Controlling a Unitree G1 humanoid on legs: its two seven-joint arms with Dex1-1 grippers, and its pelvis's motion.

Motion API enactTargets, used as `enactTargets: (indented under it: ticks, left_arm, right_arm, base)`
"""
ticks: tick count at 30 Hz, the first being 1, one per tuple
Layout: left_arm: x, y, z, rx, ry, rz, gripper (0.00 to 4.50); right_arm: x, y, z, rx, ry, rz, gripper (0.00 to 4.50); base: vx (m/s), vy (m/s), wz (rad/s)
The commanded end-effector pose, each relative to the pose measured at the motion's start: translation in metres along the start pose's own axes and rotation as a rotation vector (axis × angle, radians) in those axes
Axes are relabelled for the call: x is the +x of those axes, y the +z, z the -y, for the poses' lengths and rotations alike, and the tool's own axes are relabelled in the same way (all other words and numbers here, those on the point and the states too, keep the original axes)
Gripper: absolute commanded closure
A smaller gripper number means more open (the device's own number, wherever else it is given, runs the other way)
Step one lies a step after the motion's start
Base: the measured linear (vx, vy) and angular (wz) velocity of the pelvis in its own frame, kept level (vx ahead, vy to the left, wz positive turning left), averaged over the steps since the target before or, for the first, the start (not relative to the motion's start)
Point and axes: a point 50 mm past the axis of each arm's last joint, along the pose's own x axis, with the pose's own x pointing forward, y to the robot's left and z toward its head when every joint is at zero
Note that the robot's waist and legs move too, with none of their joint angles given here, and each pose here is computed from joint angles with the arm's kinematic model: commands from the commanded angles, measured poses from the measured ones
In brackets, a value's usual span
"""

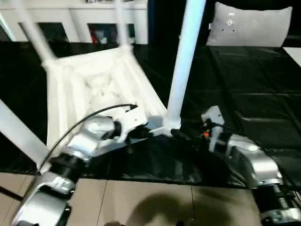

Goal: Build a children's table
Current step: Rotate leg to tighten

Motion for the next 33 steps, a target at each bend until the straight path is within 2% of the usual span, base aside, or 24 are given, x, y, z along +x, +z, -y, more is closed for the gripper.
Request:
enactTargets:
  ticks: [1, 5, 6, 8, 10, 13, 15, 18, 25, 31, 33]
  left_arm:
    - [0.008, -0.012, 0.019, 0.018, -0.143, -0.052, 4.50]
    - [0.003, -0.008, 0.025, 0.053, -0.251, -0.023, 4.50]
    - [0.000, -0.006, 0.028, 0.085, -0.318, -0.027, 4.50]
    - [-0.001, -0.006, 0.029, 0.102, -0.348, -0.035, 4.50]
    - [-0.003, -0.007, 0.029, 0.123, -0.376, -0.049, 4.50]
    - [-0.003, -0.005, 0.028, 0.157, -0.408, -0.069, 4.50]
    - [-0.002, -0.004, 0.027, 0.164, -0.421, -0.070, 4.50]
    - [-0.001, -0.003, 0.026, 0.168, -0.424, -0.069, 4.50]
    - [-0.001, -0.001, 0.026, 0.163, -0.438, -0.053, 4.50]
    - [0.001, -0.003, 0.026, 0.117, -0.406, -0.027, 4.50]
    - [0.006, -0.003, 0.023, 0.073, -0.330, -0.017, 4.50]
  right_arm:
    - [-0.003, 0.008, -0.001, -0.041, 0.068, 0.009, 0.48]
    - [-0.002, 0.013, -0.003, -0.088, 0.192, -0.010, 0.48]
    - [-0.001, 0.015, -0.007, -0.086, 0.299, -0.033, 0.48]
    - [0.000, 0.014, -0.008, -0.085, 0.344, -0.053, 0.82]
    - [0.000, 0.013, -0.008, -0.081, 0.391, -0.073, 0.86]
    - [0.003, 0.012, -0.007, -0.076, 0.424, -0.072, 1.23]
    - [0.004, 0.012, -0.008, -0.065, 0.456, -0.078, 1.30]
    - [0.004, 0.012, -0.009, -0.053, 0.483, -0.085, 1.71]
    - [0.005, 0.009, -0.009, -0.027, 0.526, -0.086, 2.25]
    - [0.005, 0.002, -0.022, 0.030, 0.564, -0.060, 2.45]
    - [0.010, 0.002, -0.030, 0.046, 0.533, -0.005, 2.46]
  base:
    - [0.000, 0.000, 0.00]
    - [0.000, 0.000, 0.00]
    - [0.000, 0.000, 0.00]
    - [0.000, 0.000, 0.00]
    - [0.000, 0.000, 0.00]
    - [0.000, 0.000, 0.00]
    - [0.000, 0.000, 0.00]
    - [0.000, 0.000, 0.00]
    - [0.000, 0.000, 0.00]
    - [0.000, 0.000, 0.00]
    - [0.000, 0.000, 0.00]
